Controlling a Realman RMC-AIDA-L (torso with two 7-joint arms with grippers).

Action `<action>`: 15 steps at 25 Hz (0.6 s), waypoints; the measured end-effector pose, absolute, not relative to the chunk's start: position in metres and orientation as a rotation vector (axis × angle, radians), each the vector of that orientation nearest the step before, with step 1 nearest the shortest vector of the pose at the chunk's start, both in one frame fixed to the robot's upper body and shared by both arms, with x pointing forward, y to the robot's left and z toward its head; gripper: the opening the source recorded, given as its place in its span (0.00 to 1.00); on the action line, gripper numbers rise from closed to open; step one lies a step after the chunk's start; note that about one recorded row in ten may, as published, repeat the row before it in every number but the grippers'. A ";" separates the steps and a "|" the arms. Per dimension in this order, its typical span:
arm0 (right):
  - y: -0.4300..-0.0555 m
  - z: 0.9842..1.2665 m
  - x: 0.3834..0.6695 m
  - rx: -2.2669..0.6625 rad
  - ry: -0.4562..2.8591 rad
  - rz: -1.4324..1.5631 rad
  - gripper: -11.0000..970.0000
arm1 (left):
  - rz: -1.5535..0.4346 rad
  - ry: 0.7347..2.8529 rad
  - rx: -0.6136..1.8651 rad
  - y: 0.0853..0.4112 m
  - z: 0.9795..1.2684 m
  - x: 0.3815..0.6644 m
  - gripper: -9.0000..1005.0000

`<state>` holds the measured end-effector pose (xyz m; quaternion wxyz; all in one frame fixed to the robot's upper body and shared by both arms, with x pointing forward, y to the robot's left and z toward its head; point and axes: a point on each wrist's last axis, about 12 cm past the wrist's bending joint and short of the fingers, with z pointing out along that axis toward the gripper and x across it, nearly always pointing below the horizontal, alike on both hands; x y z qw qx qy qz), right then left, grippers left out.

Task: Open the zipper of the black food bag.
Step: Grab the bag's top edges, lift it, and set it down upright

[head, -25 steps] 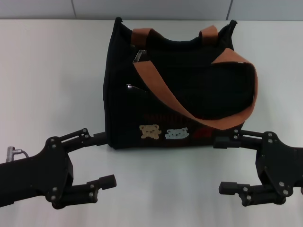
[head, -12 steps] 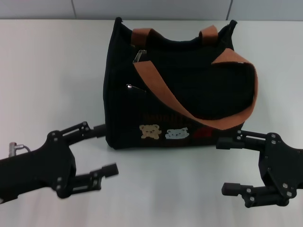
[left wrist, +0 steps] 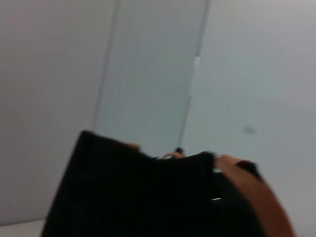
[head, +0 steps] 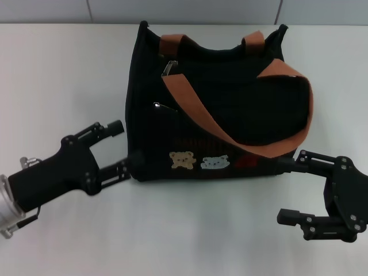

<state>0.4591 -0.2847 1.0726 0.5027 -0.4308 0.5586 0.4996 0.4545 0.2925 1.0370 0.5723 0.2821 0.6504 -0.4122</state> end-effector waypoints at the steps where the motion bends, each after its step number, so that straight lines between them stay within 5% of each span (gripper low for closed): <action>1: -0.285 1.072 0.459 -1.039 1.350 1.207 0.83 | -0.957 1.535 0.649 0.292 1.036 0.456 0.75; 15: -0.285 1.068 0.456 -1.020 1.369 1.201 0.83 | -0.885 1.646 0.646 0.270 1.019 0.480 0.73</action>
